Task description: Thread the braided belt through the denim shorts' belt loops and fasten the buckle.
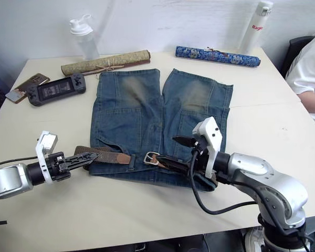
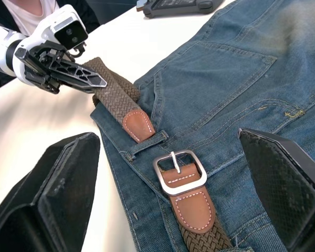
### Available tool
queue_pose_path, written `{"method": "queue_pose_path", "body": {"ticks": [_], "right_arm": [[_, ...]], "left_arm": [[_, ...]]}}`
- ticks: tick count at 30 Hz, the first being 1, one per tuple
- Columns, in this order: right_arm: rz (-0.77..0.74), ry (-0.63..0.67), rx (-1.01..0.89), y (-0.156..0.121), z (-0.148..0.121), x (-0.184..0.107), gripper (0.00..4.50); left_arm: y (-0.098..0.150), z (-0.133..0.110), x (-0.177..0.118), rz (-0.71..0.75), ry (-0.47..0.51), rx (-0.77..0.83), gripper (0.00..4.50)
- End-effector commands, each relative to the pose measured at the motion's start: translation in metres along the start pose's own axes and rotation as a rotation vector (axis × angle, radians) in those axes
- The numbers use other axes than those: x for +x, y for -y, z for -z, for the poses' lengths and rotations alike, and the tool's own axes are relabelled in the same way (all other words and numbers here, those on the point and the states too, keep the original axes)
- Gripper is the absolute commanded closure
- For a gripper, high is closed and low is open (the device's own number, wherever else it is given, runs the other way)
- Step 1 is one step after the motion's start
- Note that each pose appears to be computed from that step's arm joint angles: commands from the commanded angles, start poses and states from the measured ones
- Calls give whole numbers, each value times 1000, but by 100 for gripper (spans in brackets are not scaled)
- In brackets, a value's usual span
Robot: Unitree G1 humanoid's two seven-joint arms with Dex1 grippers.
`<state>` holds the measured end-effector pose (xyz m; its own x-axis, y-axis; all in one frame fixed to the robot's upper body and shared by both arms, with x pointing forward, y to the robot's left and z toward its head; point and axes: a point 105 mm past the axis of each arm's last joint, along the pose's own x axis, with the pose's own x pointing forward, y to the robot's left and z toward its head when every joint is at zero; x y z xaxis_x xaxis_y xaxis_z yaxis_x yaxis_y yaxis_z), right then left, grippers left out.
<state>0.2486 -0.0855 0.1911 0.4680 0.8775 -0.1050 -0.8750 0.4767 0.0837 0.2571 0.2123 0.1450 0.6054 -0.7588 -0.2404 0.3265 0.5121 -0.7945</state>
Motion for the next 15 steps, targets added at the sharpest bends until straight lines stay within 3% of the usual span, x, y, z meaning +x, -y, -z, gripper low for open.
{"method": "queue_pose_path", "body": {"ticks": [1,9,15], "right_arm": [[-22,41,-7,-10,-6,3,4],[-35,45,19,-14,-3,8,4],[-48,55,31,-16,-4,12,4]], "left_arm": [[8,8,2,-59,-48,44,450],[21,0,0,-91,-18,64,450],[17,3,-6,-129,-29,65,450]]}}
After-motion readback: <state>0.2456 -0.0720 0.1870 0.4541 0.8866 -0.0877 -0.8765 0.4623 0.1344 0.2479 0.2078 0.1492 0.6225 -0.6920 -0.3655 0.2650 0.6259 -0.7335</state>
